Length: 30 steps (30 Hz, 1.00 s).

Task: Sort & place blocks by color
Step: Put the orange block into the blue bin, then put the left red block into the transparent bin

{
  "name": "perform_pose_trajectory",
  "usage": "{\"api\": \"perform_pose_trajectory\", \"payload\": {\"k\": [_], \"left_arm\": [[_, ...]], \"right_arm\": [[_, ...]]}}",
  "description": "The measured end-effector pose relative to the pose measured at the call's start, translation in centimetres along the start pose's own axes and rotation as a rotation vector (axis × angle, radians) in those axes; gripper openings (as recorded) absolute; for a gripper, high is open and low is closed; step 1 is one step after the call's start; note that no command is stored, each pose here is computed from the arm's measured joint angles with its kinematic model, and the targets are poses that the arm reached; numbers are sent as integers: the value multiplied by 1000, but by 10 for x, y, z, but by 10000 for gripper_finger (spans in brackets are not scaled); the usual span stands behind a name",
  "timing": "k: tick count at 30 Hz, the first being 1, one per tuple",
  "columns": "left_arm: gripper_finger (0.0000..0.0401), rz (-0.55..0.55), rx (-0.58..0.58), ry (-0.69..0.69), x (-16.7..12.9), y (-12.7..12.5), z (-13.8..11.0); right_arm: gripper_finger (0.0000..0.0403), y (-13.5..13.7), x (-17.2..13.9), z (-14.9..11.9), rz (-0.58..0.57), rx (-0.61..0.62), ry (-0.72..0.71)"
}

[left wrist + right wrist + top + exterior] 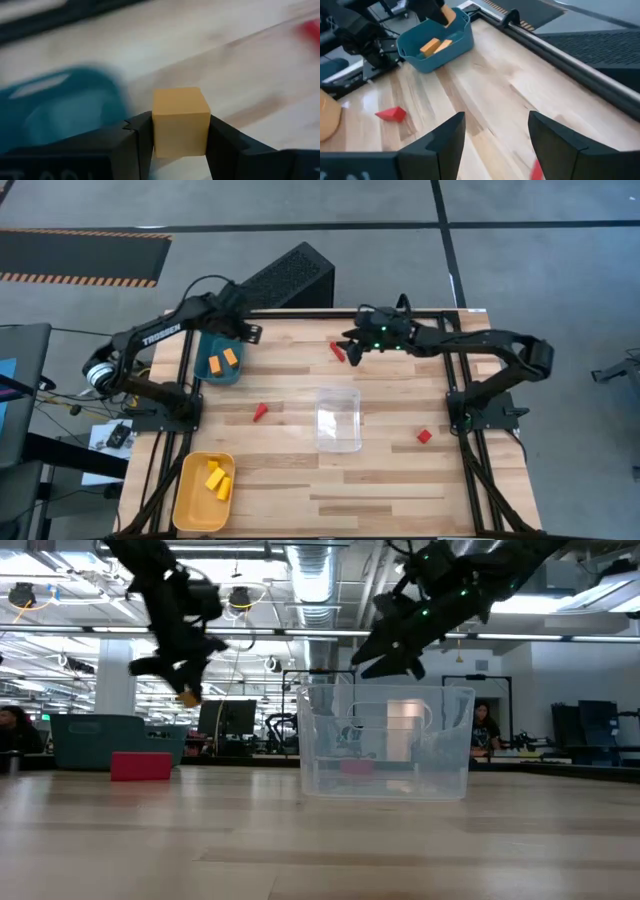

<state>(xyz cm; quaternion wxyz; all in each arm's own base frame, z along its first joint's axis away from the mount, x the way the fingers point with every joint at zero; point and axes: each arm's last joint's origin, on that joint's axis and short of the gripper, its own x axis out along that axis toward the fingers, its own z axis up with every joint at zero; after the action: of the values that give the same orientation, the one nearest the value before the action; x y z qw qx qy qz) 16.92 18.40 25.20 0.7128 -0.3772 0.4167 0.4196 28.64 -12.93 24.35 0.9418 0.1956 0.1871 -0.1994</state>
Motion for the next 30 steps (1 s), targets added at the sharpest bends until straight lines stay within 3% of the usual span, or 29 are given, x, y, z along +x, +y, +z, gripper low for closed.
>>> {"api": "perform_pose_trajectory", "payload": {"k": [7, 10, 16, 24, 30], "left_arm": [[122, 107, -152, 94, 16, 36, -15], [124, 159, -195, 105, 22, 45, -20], [153, 272, -227, 101, 22, 51, -24], [207, 263, -243, 80, 23, 51, -22], [221, 88, -84, 19, 18, 42, -7]], "right_arm": [[238, 1, 25, -17, -13, 112, 43], [238, -5, 31, -24, -44, 203, 78], [238, -16, 34, -27, -85, 230, 105], [238, -17, 34, -18, -81, 177, 74], [238, -8, 33, 13, -40, 101, -32]]}}
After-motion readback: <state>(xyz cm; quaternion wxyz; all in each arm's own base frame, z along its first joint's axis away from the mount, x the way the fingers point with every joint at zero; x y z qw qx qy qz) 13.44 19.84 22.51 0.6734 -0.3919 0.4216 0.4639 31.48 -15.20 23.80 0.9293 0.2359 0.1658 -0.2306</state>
